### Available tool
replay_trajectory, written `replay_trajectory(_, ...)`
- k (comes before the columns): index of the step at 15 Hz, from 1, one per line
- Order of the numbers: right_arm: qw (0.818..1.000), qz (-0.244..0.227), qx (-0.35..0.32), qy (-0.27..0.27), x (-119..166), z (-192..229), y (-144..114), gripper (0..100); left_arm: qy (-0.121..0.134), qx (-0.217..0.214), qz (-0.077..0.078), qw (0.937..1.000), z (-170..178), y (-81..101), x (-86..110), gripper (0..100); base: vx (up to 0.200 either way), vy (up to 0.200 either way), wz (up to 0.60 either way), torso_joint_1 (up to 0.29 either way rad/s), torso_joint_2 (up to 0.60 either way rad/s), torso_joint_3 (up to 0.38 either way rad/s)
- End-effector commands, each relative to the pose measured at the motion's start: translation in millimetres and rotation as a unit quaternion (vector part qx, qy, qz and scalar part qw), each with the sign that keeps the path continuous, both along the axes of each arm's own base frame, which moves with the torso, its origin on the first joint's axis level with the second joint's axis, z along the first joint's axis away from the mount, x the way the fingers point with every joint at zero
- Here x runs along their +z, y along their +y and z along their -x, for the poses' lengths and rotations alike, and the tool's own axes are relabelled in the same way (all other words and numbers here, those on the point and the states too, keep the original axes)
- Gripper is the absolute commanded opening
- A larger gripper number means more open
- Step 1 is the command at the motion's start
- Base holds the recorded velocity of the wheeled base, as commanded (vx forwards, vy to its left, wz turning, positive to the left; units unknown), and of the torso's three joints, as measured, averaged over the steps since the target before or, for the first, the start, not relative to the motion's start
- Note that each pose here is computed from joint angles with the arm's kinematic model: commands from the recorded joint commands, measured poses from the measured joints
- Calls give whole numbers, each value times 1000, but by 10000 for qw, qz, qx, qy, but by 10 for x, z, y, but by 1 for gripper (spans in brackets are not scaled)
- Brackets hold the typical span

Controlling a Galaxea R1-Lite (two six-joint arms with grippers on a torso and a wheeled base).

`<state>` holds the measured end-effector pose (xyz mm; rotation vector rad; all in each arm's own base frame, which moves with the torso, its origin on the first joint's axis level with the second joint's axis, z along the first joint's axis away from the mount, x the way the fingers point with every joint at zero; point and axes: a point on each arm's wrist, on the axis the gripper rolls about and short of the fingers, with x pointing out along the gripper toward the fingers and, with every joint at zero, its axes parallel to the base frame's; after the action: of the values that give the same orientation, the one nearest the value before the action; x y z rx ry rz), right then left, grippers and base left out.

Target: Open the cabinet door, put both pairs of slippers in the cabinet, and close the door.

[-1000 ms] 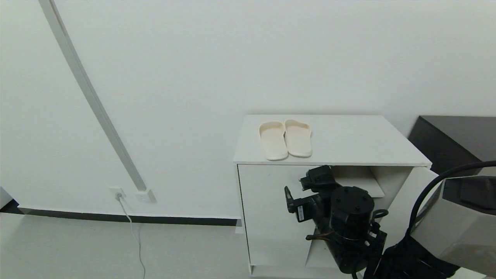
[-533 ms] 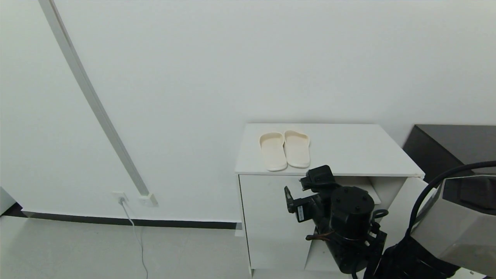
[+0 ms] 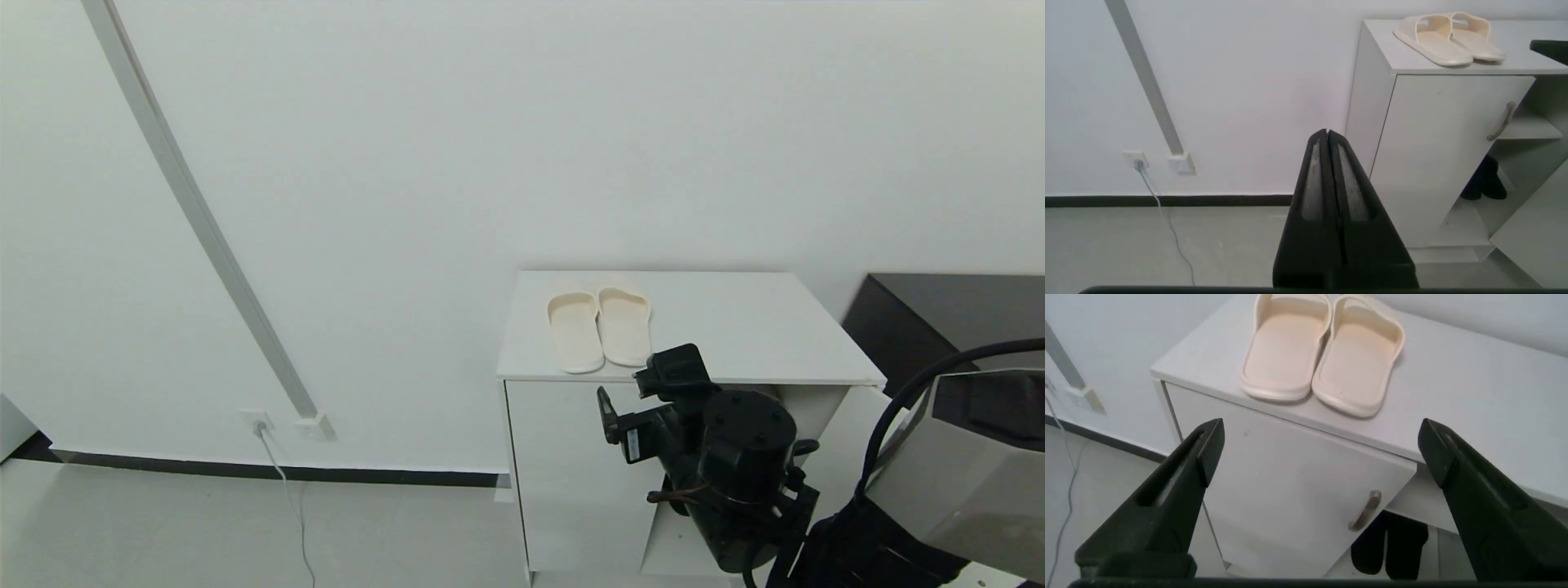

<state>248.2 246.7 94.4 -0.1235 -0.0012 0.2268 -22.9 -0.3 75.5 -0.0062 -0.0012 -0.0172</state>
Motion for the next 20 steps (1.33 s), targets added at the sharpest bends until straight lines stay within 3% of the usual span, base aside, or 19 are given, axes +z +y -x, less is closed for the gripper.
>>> replay_trajectory(1,10000,48,4,-4,-6,-3,0,100,6,2,0,10000,-1,0,0,0,0,0,0,0,0,0)
replay_trajectory(5,9994,-130,-220,-213,292,-197,-21,100,6,2,-16,10000,-1,0,0,0,0,0,0,0,0,0)
replay_trajectory(9,9995,-120,-265,-80,604,-306,37,100,6,-6,-16,10000,-1,0,0,0,0,0,0,0,0,0)
replay_trajectory(12,9981,-367,-279,399,792,-400,145,100,6,-6,-16,10000,-1,0,0,0,0,0,0,0,0,0)
replay_trajectory(17,9925,-554,-293,1045,859,-407,253,100,6,-6,-8,10000,-1,0,0,0,0,0,0,0,0,0)
replay_trajectory(20,9918,-521,-310,1127,782,-426,272,100,6,-6,-8,10000,-1,0,0,0,200,0,0,1,4,2)
